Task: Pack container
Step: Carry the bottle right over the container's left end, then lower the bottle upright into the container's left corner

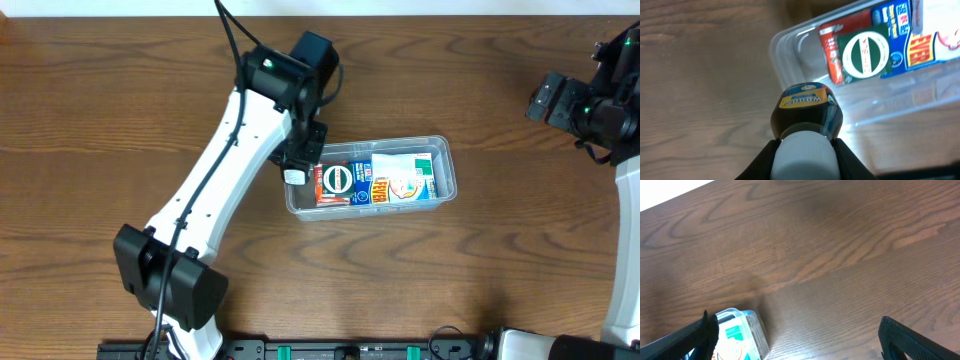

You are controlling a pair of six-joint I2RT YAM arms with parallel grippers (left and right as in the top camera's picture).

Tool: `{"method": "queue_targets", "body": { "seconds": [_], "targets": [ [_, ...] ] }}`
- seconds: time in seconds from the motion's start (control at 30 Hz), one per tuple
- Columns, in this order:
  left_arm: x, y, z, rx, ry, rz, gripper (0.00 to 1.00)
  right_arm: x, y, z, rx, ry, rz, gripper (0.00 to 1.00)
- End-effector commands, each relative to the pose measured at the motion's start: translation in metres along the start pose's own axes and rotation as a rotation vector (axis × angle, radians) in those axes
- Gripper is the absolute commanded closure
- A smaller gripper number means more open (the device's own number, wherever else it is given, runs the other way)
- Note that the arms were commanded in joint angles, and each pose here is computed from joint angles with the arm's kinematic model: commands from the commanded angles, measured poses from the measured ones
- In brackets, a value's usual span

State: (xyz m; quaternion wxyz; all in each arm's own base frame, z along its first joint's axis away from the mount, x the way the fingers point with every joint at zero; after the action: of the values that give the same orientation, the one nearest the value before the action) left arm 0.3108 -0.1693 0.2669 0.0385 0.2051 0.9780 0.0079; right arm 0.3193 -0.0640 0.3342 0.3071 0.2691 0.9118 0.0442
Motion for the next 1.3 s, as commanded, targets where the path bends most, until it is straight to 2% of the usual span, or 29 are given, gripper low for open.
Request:
{"method": "queue_targets", "body": {
  "seconds": [0.0, 0.43, 0.73, 1.27],
  "targets": [
    [0.0, -0.01, 0.004, 0.004, -0.022, -0.046, 0.85, -0.002, -0.001, 0.0, -0.004, -0.001, 0.016, 0.01],
    [-0.011, -0.024, 0.022, 0.007, -0.083, -0.044, 0.85, -0.002, -0.001, 0.0, -0.004, -0.001, 0.016, 0.01],
    [-0.012, -0.017, 0.053, -0.088, -0.087, -0.117, 0.85, -0.001, -0.001, 0.0, -0.003, -0.001, 0.016, 0.01],
    [-0.017, -0.006, 0.053, -0.093, -0.108, -0.147, 0.85, -0.001, -0.001, 0.0, -0.003, -0.001, 0.016, 0.01]
  ]
}}
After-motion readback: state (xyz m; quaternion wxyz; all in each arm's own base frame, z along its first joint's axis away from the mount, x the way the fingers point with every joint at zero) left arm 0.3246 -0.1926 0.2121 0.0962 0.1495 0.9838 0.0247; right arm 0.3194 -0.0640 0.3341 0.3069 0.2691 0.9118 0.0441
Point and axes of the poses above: each gripper's point midway between its finger pads, its own z axis out along the fingers, its own y axis along the line the jaws close on, x = y × z, the point moved 8 cm from there along -z, back along the fingers, and after that the axes turned 9 degrees about z, right-handed, at the moved point
